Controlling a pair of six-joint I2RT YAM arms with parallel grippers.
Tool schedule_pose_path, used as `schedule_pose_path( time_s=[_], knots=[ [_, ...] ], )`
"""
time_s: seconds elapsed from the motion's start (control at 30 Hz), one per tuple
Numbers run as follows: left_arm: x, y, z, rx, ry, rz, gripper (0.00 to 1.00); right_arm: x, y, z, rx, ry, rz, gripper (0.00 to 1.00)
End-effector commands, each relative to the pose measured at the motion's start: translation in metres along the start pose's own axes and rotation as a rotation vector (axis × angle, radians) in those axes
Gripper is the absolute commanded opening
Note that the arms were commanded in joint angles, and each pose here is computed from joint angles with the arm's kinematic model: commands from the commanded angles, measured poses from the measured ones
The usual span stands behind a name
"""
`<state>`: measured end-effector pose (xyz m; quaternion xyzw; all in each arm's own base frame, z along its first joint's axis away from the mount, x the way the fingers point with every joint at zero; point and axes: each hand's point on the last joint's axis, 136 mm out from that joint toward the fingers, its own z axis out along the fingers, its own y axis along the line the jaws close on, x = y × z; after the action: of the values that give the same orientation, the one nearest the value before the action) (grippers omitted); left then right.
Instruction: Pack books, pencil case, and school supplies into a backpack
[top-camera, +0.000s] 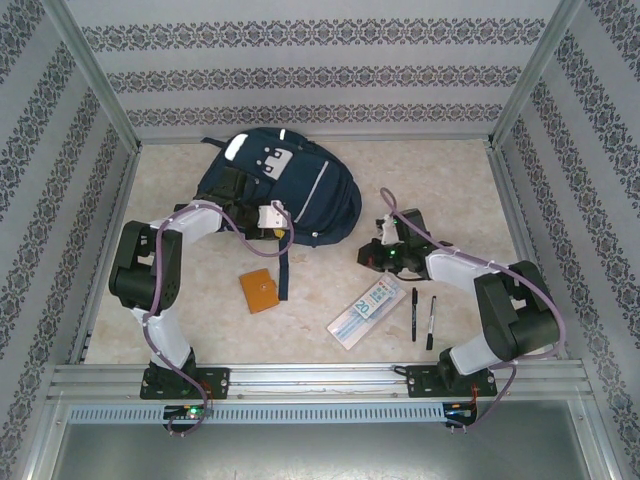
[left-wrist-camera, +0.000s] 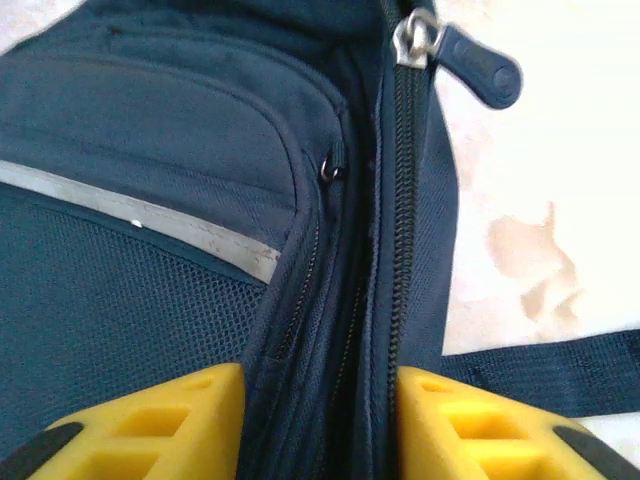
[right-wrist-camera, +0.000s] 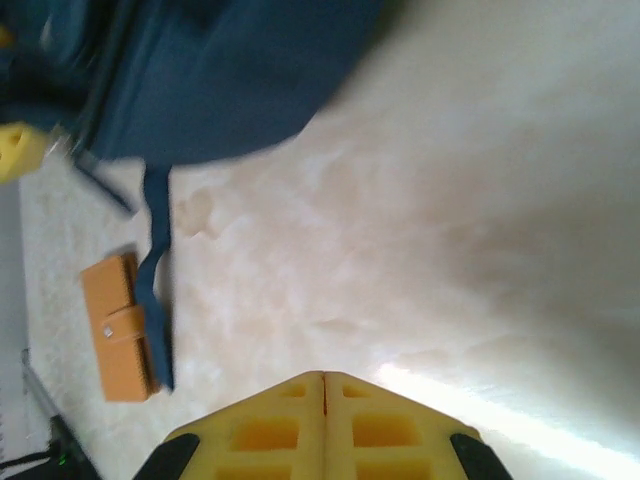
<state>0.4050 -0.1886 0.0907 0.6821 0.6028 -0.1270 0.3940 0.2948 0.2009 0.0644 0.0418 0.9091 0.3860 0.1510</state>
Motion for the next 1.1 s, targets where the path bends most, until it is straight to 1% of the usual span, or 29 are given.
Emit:
schedule_pose_path(
  time_s=[0.0,0.07,0.13,0.2,0.23,0.27,0.3,0.37,0.4,0.53,0.67,0.73,0.9,0.97,1.0,1.07],
  knots=[
    [-0.035,0.014,-0.017,-0.043,-0.147,0.009,0.39,-0.006,0.021,-0.004,-0.033,-0.035,-0.001,0.19],
    [-0.045,-0.003,-0.018,0.018,-0.176,-0.025,0.32,-0.009,0.033,-0.004,-0.004,-0.057,-0.059,0.26],
    [-0.045,-0.018,-0.015,0.067,-0.162,-0.044,0.23,-0.010,0.042,-0.002,0.043,-0.088,-0.118,0.34],
    [-0.042,-0.030,-0.010,0.095,-0.143,-0.058,0.17,-0.016,0.050,0.003,0.074,-0.130,-0.140,0.36],
    [-0.040,-0.033,-0.008,0.100,-0.139,-0.066,0.16,-0.019,0.055,0.007,0.074,-0.138,-0.139,0.36],
    [-0.036,-0.036,-0.006,0.105,-0.133,-0.080,0.19,-0.021,0.059,0.013,0.072,-0.140,-0.127,0.37],
    [-0.033,-0.037,-0.004,0.104,-0.125,-0.090,0.29,-0.021,0.065,0.021,0.054,-0.134,-0.113,0.39],
    [-0.027,-0.037,0.000,0.089,-0.109,-0.111,0.50,-0.023,0.071,0.036,0.040,-0.125,-0.080,0.39],
    [-0.027,-0.037,0.001,0.086,-0.106,-0.117,0.55,-0.025,0.073,0.042,0.037,-0.128,-0.059,0.39],
    [-0.020,-0.035,0.003,0.087,-0.071,-0.129,0.57,-0.032,0.080,0.064,0.036,-0.148,-0.061,0.39],
    [-0.013,-0.040,0.008,0.120,-0.042,-0.127,0.54,-0.034,0.079,0.085,0.054,-0.131,-0.077,0.37],
    [-0.009,-0.041,0.011,0.129,-0.027,-0.126,0.51,-0.036,0.072,0.090,0.105,-0.144,-0.099,0.37],
    [-0.001,-0.044,0.019,0.136,0.009,-0.111,0.46,-0.041,0.061,0.095,0.163,-0.158,-0.162,0.37],
    [-0.001,-0.043,0.021,0.136,0.004,-0.110,0.42,-0.041,0.062,0.100,0.162,-0.143,-0.188,0.36],
    [-0.001,-0.042,0.022,0.133,0.003,-0.110,0.38,-0.040,0.063,0.102,0.157,-0.134,-0.199,0.35],
    [-0.002,-0.042,0.024,0.134,-0.002,-0.108,0.31,-0.040,0.069,0.107,0.125,-0.112,-0.215,0.29]
  ],
)
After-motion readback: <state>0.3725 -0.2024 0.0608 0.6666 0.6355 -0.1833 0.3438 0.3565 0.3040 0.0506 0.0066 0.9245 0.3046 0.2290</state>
